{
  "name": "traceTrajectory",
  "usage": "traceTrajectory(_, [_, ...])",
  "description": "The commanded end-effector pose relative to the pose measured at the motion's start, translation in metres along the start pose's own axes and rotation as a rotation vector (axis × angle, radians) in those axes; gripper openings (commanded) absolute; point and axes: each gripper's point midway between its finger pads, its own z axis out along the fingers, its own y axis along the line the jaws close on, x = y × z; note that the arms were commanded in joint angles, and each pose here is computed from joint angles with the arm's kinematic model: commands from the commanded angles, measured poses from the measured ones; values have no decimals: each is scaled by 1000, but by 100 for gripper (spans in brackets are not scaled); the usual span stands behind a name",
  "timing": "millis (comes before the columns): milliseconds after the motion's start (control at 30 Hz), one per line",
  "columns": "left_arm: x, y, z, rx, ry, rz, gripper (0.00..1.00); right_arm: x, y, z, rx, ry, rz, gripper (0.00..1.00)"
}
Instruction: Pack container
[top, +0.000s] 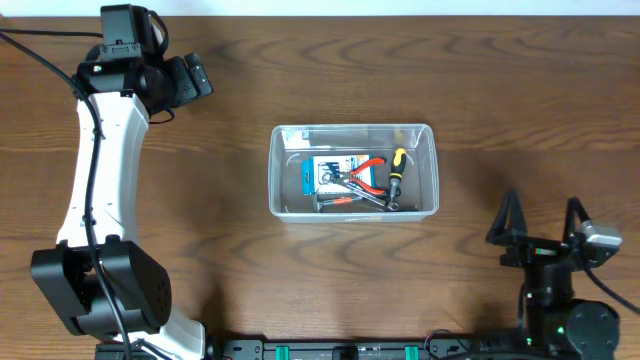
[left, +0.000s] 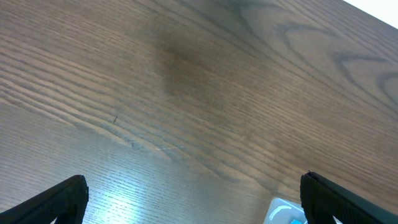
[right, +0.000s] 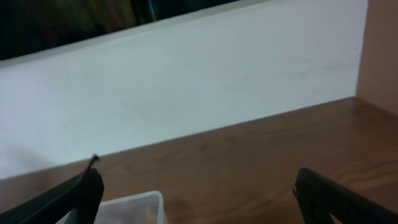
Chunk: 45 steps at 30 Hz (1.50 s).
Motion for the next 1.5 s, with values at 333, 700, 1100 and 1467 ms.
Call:
traceTrajectory(333, [-4, -1, -3, 5, -11, -6, 98, 40, -4, 11, -31, 2, 39, 99])
traceTrajectory(700, [-4, -1, -3, 5, -11, -6, 98, 77, -6, 23, -63, 14, 39, 99])
traceTrajectory(1100, [-4, -1, -3, 5, -11, -6, 98, 96, -5, 25, -83, 55, 9, 99])
traceTrajectory(1467, [-4, -1, -3, 5, -11, -6, 98, 114, 11, 22, -198, 101, -144, 99])
